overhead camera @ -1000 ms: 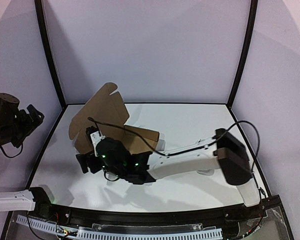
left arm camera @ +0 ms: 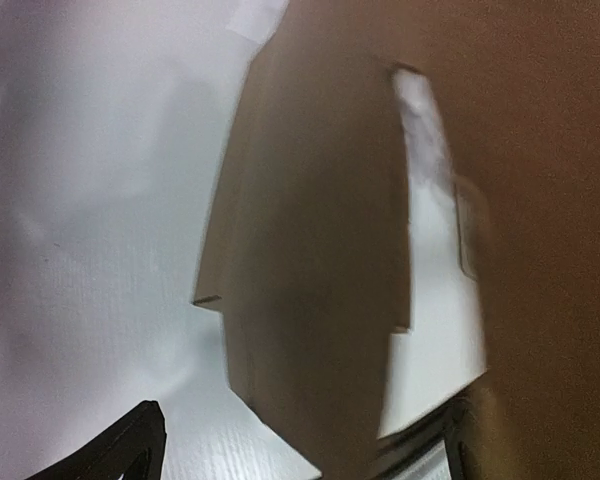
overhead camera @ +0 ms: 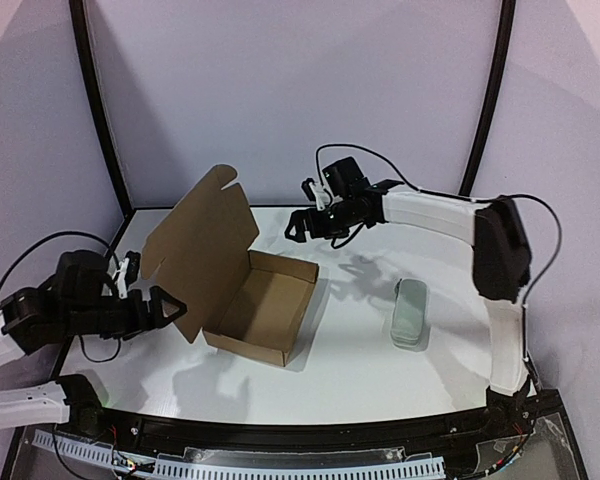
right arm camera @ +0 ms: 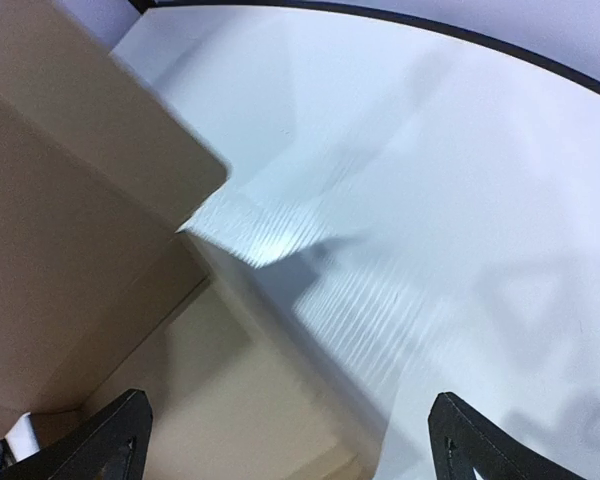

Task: Fold the paper box

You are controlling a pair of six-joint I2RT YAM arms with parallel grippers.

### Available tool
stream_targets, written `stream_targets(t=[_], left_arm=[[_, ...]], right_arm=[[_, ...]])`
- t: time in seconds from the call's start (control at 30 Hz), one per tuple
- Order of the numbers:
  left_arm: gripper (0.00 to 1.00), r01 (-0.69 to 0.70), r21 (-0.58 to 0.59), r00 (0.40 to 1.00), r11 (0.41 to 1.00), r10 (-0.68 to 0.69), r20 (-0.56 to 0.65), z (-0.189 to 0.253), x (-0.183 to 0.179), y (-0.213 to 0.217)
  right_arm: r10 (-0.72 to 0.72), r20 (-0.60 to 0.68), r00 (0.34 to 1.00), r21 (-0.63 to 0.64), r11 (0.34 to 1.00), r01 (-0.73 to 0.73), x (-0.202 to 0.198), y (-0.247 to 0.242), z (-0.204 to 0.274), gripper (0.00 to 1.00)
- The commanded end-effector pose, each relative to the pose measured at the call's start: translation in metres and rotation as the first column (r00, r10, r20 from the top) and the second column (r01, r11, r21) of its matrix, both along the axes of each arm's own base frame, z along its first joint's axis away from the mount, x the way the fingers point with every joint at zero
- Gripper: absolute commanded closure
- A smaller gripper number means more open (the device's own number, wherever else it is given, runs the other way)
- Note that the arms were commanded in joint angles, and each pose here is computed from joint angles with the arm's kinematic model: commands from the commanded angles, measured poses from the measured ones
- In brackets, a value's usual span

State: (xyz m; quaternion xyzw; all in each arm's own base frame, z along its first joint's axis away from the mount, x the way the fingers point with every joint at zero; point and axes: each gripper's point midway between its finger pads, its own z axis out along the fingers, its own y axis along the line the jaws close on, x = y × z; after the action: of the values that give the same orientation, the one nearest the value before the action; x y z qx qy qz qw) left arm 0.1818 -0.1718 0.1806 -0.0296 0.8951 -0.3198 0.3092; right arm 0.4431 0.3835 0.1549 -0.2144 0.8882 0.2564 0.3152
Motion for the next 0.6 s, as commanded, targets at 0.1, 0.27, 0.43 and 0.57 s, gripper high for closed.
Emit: stream_targets(t=[0.1, 0.27, 0.43, 0.57], left_arm=[[0.01, -0.275, 0.166, 0.961, 0.947, 0.267, 0.067, -0.012, 0.045, 0.032], [0.01, -0.357, 0.2, 0.934, 0.913, 0.35, 0.072, -0.01, 0.082, 0.039], [0.01, -0.338, 0.249, 0.941, 0.908, 0.322, 0.106, -0.003, 0.117, 0.03], [0.01, -0.321, 0.266, 0.947, 0.909, 0.305, 0.102, 0.003, 0.144, 0.023]], right_arm=[[0.219, -0.14, 0.966, 0.016, 0.976, -0.219, -0.017, 0.016, -0.043, 0.02], [0.263, -0.158, 0.952, 0.048, 0.965, -0.259, -0.038, 0.012, -0.059, 0.02], [0.316, -0.187, 0.93, 0.081, 0.949, -0.306, -0.062, 0.01, -0.066, 0.04], [0.311, -0.187, 0.932, 0.064, 0.95, -0.304, -0.082, 0.002, -0.07, 0.04]])
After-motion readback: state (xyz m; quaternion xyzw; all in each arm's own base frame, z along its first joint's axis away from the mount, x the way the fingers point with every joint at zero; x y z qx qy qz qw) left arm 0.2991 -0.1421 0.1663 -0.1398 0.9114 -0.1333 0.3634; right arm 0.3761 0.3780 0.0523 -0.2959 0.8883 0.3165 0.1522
